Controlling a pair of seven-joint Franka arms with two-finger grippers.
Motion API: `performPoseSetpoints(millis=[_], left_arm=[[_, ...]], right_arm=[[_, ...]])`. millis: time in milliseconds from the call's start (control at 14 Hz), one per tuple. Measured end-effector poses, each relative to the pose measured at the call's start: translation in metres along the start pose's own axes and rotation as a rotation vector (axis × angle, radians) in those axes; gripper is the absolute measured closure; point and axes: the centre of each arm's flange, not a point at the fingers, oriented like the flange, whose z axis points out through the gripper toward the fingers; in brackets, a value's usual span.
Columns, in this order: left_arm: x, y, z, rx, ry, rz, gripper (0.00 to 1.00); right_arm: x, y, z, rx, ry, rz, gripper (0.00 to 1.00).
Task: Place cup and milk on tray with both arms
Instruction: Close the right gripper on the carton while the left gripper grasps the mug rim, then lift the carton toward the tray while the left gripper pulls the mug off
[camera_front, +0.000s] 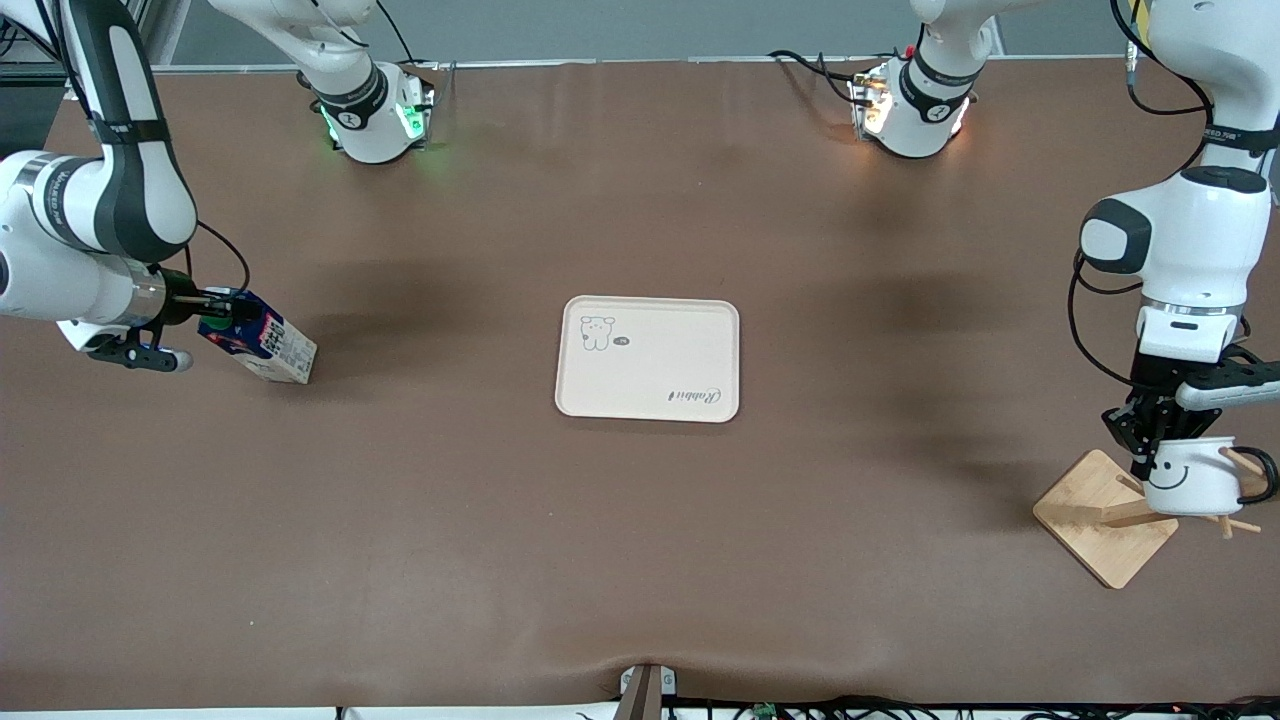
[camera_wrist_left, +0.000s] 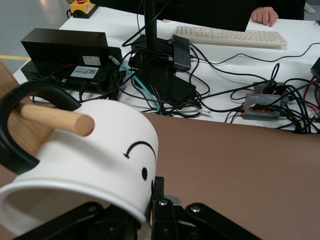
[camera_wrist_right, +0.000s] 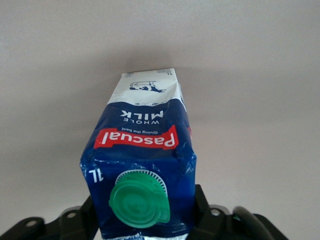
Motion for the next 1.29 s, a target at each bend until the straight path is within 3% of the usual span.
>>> performPoseSetpoints(millis=[286,571,786,1000,1286], left_arm=[[0.002,0.006,0.000,-0.009,0.003,0.004,0.91],[0.010,0.015,-0.004,-0.022,-0.004,0.013,0.92],[0.020,0.020,-0.014,-0.027,-0.039,0.022,0.92],[0.030,0.025,-0.028,-0.029,-0.086,0.034,0.92],[0.038,0.031,-0.045,-0.031,-0.144,0.048,0.94]], right_arm=[[0.000,0.000,-0.001,0.000,0.001,0.000,0.35],[0.000,0.000,-0.007,0.001,-0.006,0.001,0.35],[0.000,-0.005,-0.062,-0.002,-0.030,-0.009,0.35],[-0.002,-0.044,-0.127,-0.023,-0.007,-0.063,0.35],[0.006,-0.107,-0.133,-0.050,0.006,-0.103,0.35]])
